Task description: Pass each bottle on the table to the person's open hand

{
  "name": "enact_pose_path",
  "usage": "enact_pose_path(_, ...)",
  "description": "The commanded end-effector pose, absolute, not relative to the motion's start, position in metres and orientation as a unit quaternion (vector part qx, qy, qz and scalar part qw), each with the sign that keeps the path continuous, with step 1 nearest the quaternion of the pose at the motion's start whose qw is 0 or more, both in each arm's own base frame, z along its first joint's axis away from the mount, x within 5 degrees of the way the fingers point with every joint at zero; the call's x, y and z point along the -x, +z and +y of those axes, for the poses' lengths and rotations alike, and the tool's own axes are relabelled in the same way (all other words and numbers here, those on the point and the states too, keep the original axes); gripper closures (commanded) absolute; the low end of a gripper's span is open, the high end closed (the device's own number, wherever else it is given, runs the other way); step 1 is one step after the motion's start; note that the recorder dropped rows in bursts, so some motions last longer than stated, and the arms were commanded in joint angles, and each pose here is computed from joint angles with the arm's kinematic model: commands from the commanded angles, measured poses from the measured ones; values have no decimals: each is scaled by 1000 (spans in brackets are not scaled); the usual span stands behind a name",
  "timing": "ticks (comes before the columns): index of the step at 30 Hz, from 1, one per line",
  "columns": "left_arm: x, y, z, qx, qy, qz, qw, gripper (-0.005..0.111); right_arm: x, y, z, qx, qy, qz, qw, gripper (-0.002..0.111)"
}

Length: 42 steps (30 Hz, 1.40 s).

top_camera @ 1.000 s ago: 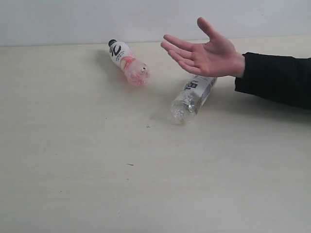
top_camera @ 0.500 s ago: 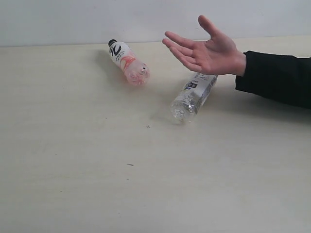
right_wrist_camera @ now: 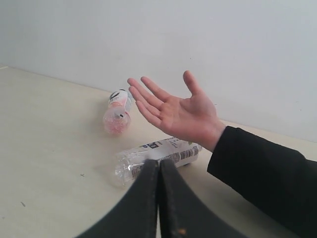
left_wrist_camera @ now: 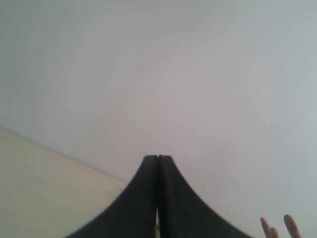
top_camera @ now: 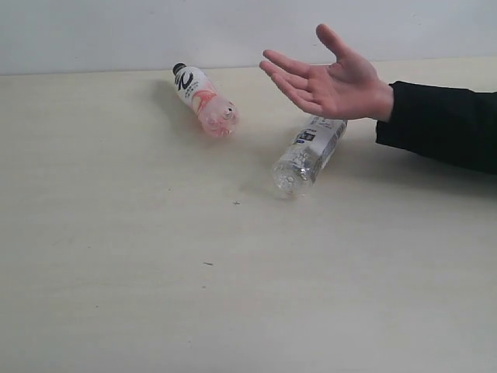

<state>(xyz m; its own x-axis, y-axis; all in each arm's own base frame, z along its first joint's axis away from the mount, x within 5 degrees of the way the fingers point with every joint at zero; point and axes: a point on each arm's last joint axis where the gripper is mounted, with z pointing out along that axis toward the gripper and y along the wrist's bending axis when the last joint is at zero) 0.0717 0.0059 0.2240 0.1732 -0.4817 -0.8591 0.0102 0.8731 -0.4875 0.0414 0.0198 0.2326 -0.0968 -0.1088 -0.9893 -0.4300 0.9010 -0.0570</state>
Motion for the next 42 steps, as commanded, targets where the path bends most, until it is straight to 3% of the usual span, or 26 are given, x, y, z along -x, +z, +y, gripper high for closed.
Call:
enact_pose_path(1,-83,221,6,202,-167,649,714,107,-41,232,20,184,127,728,648,108)
enact_pose_path(9,-111,237,3,200,-183,688,674,107,-41,232,20,183,127,728,648,108)
enact_pose_path(19,-171,269,-14,108,-229,726,639,107,-41,232,20,183,127,728,648,108)
enact_pose_path(34,-240,255,-15,76,-204,801,557,106,-41,232,20,183,127,728,648,108)
enact_pose_path(37,-247,254,-16,41,-190,810,553,97,-41,232,20,183,127,728,648,108)
enact_pose_path(42,-262,253,-39,-31,-201,826,526,64,-41,232,20,183,127,728,648,108)
